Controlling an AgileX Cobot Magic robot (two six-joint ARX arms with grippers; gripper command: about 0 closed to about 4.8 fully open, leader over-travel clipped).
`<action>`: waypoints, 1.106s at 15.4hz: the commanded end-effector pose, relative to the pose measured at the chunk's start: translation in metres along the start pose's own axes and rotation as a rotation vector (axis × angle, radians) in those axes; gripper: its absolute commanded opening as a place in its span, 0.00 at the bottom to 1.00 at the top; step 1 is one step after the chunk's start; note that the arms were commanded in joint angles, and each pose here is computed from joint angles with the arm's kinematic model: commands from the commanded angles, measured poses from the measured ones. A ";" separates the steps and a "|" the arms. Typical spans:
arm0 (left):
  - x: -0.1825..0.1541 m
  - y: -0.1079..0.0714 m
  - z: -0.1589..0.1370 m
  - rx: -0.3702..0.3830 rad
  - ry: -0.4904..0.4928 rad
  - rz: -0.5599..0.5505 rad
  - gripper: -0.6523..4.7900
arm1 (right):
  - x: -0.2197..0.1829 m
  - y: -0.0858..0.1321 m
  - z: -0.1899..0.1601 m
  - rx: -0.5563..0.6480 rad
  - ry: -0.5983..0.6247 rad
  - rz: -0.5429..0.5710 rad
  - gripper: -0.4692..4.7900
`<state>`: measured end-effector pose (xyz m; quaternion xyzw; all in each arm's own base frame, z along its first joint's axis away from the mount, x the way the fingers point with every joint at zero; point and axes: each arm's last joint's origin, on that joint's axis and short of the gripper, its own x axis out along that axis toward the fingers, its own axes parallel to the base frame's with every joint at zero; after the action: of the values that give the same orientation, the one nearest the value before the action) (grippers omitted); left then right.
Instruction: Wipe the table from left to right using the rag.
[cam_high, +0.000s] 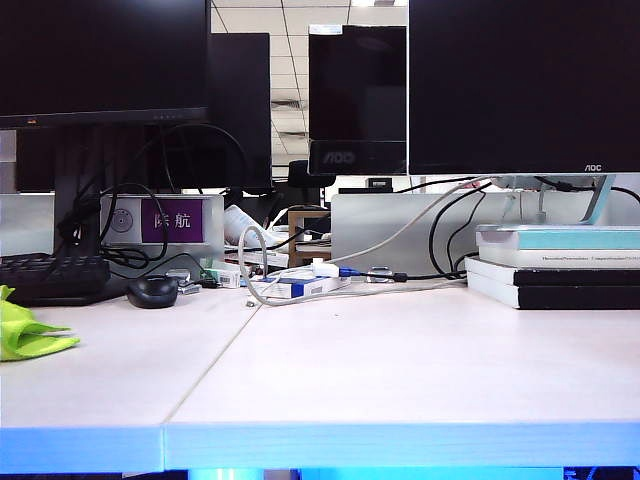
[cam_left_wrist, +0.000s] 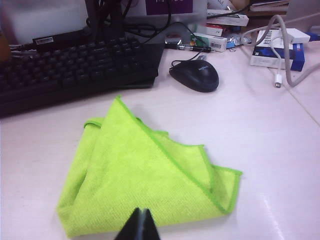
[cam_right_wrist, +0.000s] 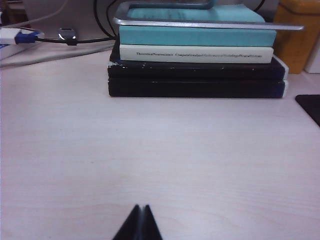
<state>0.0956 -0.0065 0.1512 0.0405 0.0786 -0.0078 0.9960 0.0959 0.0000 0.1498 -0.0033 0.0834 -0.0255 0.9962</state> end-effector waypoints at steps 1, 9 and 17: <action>0.000 0.000 -0.002 0.005 0.012 0.001 0.11 | 0.001 0.000 -0.002 0.006 0.001 0.002 0.08; -0.013 0.004 0.035 -0.169 -0.104 0.009 0.11 | -0.023 -0.005 0.059 0.267 -0.245 -0.091 0.08; -0.030 0.013 0.121 -0.175 -0.250 0.074 0.11 | -0.051 -0.006 0.172 0.331 -0.407 -0.041 0.08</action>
<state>0.0848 -0.0034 0.2629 -0.0473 -0.0283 0.0306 0.9980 0.0744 -0.0036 0.3145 0.1489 -0.1030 -0.0655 0.9813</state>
